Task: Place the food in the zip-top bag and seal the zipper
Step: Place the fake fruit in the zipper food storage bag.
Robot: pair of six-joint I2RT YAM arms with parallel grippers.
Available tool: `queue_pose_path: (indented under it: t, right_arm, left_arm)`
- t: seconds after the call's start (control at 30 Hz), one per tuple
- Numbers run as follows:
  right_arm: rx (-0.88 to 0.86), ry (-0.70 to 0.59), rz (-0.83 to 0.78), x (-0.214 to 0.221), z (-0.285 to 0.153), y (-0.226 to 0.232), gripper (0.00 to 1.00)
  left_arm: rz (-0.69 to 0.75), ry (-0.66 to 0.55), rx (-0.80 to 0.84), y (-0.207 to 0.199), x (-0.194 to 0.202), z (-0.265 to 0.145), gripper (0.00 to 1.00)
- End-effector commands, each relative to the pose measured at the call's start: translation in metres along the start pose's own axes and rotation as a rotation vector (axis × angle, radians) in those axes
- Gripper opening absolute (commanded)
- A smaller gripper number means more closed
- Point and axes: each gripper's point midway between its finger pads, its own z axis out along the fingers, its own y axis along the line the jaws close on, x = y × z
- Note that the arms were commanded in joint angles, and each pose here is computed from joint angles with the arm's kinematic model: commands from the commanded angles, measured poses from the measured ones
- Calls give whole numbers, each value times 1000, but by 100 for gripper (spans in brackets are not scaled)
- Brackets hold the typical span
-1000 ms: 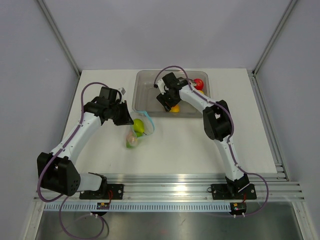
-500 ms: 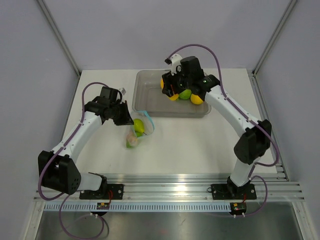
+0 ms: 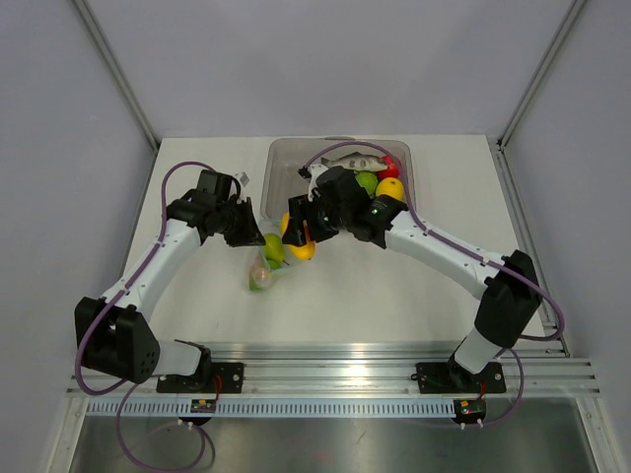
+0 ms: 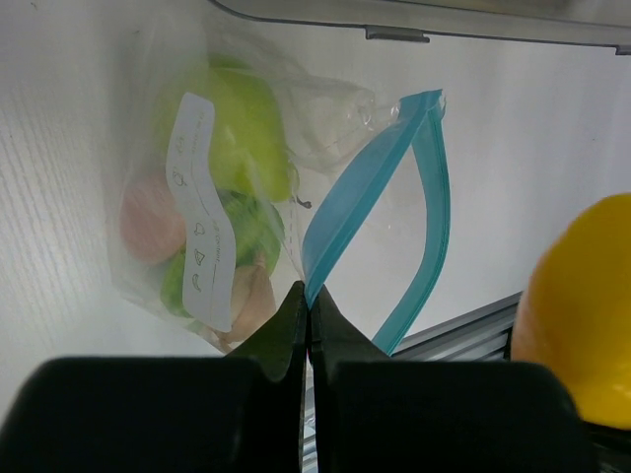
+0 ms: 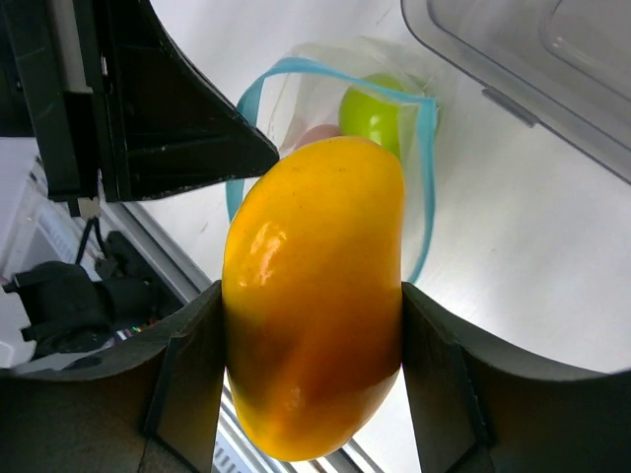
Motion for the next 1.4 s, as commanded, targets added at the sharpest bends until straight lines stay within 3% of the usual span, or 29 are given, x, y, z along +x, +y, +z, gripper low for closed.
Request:
queue_pose_path:
  t: [0.0,0.4,0.53,0.63,0.7,0.77,0.97,1.07,1.1,1.23,1.3,1.37]
  right_arm:
    - [-39,-99,129,-23,7,18,45]
    - [-84,-71,226,-11,53,29,46]
    - [-66,-51,235,-4,65,27,51]
    - [-51,-46,227,-3,69,24,66]
    - [-54,-50,219,-3,68,26,93]
    - [-55,-58,210,-5,65,28,99]
    - [-58,-83,187,-9,44,32,99]
    - [-18,-107,172,-9,29,24,91]
    - [-6,-127,166,-12,21,22,85]
    - [120,-156,175,2,13,-9,44]
    - [163,-134,170,11,17,-20,45]
    - [198,-94,163,23,22,-29,55]
  left_arm:
    - [26,-48,67,-18,-15,-9,0]
    - [24,-57,92,-22,-12,-12,0]
    - [24,-55,102,-24,-11,-13,0]
    - [29,-60,110,-25,-11,-14,0]
    - [29,-58,106,-24,-10,-15,0]
    - [29,-60,105,-24,-10,-15,0]
    - [27,-57,105,-23,-9,-13,0]
    - [28,-57,105,-23,-9,-13,0]
    - [29,-58,106,-23,-9,-13,0]
    - [27,-59,103,-23,-9,-13,0]
    - [27,-63,105,-23,-10,-13,0]
    - [26,-63,108,-24,-10,-13,0]
